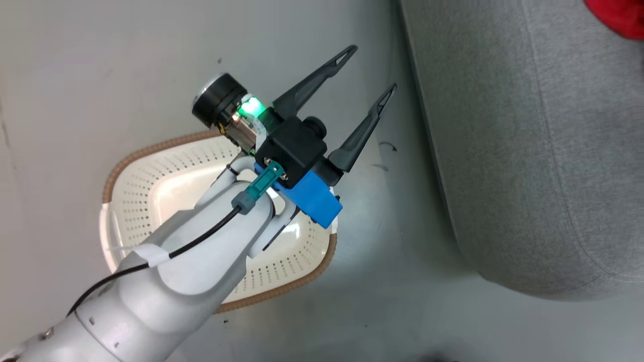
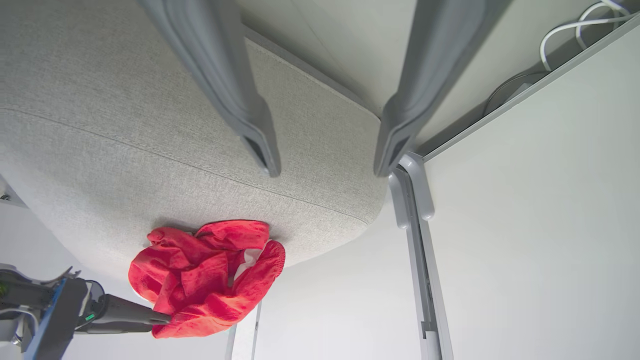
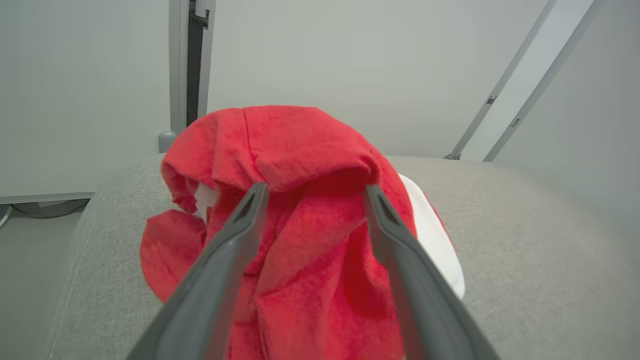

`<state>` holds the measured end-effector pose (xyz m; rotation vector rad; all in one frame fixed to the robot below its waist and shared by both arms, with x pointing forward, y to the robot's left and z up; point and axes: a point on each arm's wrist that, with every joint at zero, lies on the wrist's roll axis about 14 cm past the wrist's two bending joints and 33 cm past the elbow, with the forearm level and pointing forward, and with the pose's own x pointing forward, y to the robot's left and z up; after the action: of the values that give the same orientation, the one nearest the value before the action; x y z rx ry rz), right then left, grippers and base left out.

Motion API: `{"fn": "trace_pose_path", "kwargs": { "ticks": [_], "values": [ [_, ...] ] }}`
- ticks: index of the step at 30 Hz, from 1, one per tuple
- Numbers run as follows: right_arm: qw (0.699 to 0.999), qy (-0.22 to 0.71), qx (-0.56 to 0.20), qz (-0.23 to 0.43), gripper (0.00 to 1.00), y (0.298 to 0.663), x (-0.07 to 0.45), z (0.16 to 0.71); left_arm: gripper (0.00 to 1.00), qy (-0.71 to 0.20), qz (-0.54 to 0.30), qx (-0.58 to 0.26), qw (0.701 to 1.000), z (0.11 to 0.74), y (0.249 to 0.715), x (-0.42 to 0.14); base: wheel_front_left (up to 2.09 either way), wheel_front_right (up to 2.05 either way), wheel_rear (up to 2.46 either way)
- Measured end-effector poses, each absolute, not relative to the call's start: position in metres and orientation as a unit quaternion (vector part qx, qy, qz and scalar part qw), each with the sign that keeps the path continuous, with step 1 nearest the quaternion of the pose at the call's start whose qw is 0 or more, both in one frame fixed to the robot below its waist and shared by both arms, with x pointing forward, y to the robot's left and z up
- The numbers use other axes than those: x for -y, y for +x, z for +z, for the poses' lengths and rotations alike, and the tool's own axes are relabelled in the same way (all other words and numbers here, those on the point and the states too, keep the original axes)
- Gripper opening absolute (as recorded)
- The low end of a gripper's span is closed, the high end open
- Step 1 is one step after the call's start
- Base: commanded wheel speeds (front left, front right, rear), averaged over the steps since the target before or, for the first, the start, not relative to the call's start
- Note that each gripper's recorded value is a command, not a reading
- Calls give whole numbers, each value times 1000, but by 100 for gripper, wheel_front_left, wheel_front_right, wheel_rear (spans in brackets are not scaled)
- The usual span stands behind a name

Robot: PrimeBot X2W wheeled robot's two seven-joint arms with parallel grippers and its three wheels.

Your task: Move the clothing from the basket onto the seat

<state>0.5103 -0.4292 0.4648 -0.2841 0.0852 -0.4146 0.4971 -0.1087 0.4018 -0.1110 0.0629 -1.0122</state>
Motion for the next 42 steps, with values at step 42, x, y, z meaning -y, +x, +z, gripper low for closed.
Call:
{"fn": "trace_pose_path", "kwargs": {
  "ticks": [42],
  "values": [
    [996, -5, 87, 11, 100, 427, 208, 534, 100, -42, -137, 29, 989, 506, 424, -110, 0, 0, 0]
  ]
}}
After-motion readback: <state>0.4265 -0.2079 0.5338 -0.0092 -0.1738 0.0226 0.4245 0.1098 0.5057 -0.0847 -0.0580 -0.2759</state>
